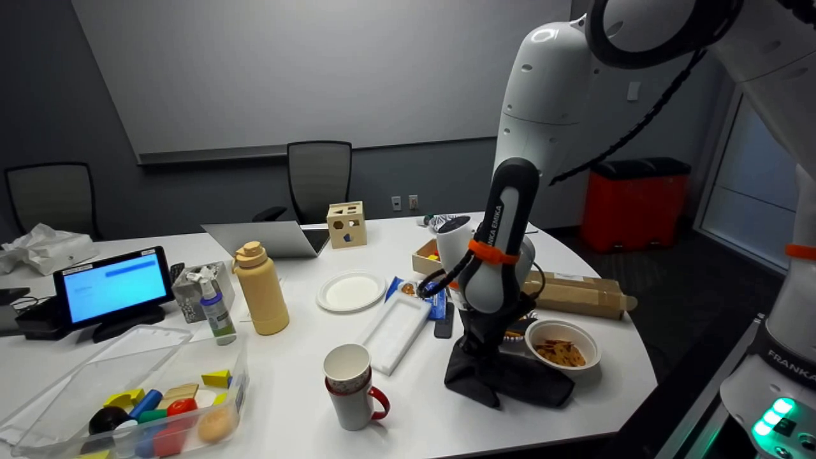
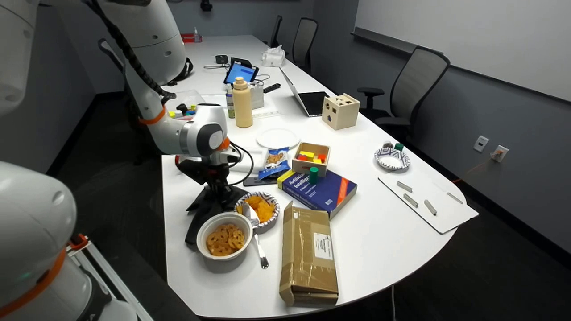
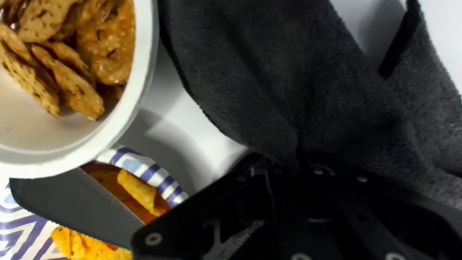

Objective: Wipe the section of the table near the bowls using the grey rag

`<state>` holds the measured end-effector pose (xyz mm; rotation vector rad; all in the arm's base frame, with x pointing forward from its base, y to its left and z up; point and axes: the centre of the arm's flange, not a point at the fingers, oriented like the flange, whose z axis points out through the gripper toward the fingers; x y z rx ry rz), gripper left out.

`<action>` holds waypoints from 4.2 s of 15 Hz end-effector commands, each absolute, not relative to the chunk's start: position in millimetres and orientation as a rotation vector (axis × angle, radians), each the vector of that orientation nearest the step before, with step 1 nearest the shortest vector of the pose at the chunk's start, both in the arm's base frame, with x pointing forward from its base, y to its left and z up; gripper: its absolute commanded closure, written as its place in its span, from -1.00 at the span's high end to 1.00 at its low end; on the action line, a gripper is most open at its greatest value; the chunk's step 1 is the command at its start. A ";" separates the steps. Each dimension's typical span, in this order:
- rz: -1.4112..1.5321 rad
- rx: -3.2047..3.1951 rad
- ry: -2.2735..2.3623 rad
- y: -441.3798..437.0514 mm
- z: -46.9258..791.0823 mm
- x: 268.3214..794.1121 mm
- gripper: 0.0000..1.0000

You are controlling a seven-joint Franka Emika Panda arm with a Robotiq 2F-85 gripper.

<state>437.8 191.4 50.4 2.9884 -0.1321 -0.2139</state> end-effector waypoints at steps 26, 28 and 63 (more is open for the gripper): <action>-0.336 2.823 0.069 203.7 42.9 366.5 -0.97; -0.295 2.805 0.043 192.7 33.0 375.7 -0.97; -0.172 2.771 0.011 244.0 46.7 375.9 -0.97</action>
